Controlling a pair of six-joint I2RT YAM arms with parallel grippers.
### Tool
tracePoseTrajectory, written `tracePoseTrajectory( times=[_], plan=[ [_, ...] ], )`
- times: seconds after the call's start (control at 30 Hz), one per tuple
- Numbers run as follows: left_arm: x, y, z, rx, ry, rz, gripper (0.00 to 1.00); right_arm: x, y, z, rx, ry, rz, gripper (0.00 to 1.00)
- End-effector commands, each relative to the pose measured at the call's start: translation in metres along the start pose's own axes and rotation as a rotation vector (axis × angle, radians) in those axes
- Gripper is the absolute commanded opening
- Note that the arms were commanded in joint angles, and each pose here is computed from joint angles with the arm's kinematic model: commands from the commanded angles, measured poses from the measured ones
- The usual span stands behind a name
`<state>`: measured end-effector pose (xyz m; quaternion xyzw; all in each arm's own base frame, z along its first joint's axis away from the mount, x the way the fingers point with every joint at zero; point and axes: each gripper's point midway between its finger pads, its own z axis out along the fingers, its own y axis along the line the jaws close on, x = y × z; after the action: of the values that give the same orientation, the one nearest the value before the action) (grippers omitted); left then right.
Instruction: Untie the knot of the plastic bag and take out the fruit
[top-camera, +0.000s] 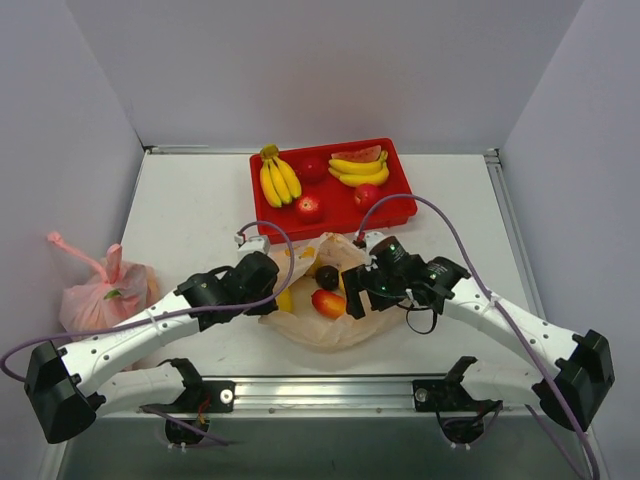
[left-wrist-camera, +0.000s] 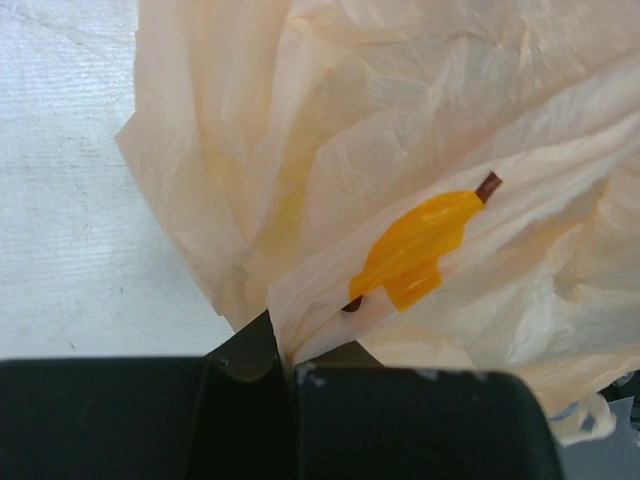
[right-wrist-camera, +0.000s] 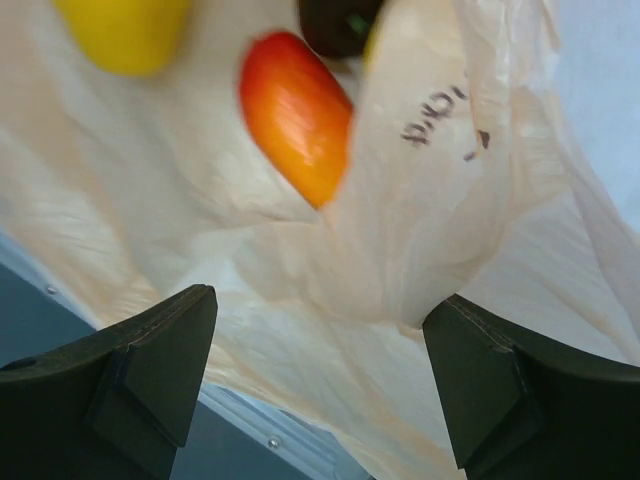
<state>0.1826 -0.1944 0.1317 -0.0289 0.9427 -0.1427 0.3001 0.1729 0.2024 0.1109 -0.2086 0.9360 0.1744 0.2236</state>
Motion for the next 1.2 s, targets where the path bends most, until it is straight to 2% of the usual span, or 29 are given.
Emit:
tracePoseTrajectory(
  times=[0.0, 0.33, 0.5, 0.6, 0.73, 0.9, 1.17],
  plan=[
    [-0.014, -0.021, -0.008, 0.049, -0.036, -0.028, 0.0, -0.047, 0.02, -0.024, 0.021, -0.156, -0.107, 0.84],
    [-0.009, -0.015, -0.009, 0.043, -0.046, -0.042, 0.0, -0.077, 0.037, -0.034, 0.178, -0.285, -0.276, 0.82],
    [-0.009, -0.01, -0.01, 0.029, -0.057, -0.046, 0.0, -0.087, 0.038, -0.052, 0.178, -0.34, -0.327, 0.82],
    [-0.01, -0.006, -0.011, 0.014, -0.063, -0.042, 0.0, -0.094, 0.046, -0.067, 0.133, -0.392, -0.332, 0.82],
    [-0.01, -0.003, -0.01, 0.001, -0.067, -0.039, 0.0, -0.098, 0.079, -0.082, -0.057, -0.433, -0.391, 0.81],
    [-0.014, 0.0, -0.014, -0.01, -0.08, -0.032, 0.0, -0.084, 0.115, -0.072, -0.252, -0.343, -0.475, 0.81],
    [-0.011, 0.001, -0.016, 0.003, -0.075, -0.04, 0.01, -0.061, 0.08, 0.026, -0.05, -0.104, -0.581, 0.78]
  ],
)
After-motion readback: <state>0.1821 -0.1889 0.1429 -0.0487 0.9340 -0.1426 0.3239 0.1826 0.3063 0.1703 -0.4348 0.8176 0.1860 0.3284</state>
